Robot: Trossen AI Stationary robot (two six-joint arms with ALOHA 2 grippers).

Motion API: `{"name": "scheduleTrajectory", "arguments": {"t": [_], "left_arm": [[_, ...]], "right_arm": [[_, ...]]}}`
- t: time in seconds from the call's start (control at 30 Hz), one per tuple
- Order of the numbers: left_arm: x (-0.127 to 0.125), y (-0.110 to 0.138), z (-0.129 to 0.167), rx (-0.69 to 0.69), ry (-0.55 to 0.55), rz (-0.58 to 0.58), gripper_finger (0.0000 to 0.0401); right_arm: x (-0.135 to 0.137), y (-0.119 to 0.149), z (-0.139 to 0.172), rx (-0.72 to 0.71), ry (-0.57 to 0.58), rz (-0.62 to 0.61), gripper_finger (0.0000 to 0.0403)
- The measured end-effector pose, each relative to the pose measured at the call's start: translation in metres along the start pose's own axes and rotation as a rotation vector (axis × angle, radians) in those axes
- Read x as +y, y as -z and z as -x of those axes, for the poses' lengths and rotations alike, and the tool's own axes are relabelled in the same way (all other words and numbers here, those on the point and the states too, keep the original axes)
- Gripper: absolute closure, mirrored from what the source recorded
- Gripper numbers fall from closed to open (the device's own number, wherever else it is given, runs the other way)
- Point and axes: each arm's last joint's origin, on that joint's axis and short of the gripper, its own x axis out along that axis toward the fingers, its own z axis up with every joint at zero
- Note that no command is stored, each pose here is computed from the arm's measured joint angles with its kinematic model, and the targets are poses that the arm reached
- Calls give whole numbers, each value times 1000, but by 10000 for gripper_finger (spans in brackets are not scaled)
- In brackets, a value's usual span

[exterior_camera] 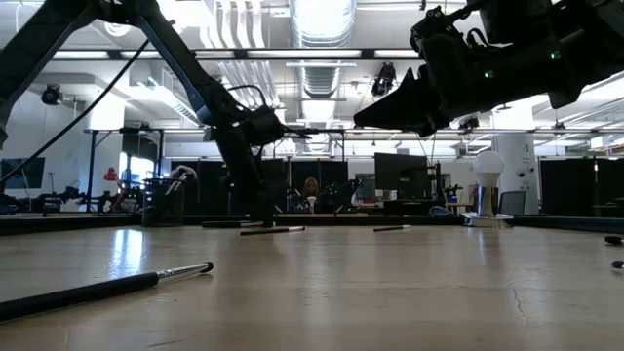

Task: Pick & Place Makeup Supplies
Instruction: Put the makeup brush into the makeup holder

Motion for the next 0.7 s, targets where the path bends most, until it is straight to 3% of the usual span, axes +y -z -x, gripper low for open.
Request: {"name": "scheduleTrajectory", "arguments": {"t": [0.23,0.5,0.7], "left_arm": [[-2,4,-9,22,4,-32,264],[-7,3,-1,21,15,-13,383],[-23,-8,33,-52,53,-43,391]], "right_arm": [[0,-1,0,-2,0,-1,394],[0,-1,-1,-4,0,-5,394],[0,-1,0,-2,0,-16,394]]}}
